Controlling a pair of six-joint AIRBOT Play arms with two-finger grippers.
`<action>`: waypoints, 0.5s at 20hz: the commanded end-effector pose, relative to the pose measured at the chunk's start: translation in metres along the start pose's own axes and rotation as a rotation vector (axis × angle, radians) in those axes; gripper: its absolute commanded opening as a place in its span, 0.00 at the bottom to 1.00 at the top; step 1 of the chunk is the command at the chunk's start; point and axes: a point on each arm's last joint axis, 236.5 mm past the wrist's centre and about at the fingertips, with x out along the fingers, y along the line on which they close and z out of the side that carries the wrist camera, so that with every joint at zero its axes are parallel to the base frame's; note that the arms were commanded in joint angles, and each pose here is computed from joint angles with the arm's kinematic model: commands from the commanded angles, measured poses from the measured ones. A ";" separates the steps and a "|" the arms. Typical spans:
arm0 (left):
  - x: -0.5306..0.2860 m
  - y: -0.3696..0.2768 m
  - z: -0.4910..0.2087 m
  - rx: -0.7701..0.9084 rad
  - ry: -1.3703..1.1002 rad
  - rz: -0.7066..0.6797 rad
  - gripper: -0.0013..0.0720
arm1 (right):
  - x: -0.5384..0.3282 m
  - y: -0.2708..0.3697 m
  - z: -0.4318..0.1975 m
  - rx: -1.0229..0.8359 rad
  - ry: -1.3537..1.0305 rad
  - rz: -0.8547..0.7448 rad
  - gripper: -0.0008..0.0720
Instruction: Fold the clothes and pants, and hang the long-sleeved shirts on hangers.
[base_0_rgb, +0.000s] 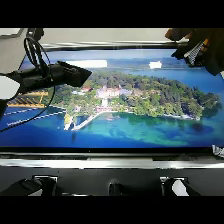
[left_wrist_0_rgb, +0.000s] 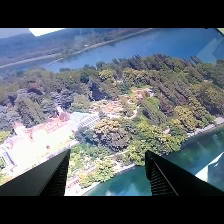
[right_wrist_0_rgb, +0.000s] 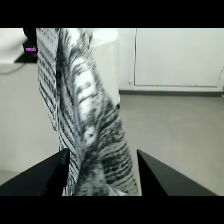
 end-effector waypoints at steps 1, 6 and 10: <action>0.000 0.000 0.000 0.000 -0.001 0.001 0.76 | -0.041 -0.018 0.050 0.133 -0.154 0.076 0.71; -0.001 0.000 0.001 0.000 -0.003 0.001 0.76 | -0.115 0.068 0.099 0.353 -0.261 0.633 0.70; -0.001 0.001 0.002 0.001 -0.009 0.004 0.73 | -0.202 0.233 0.022 0.293 0.116 1.414 0.67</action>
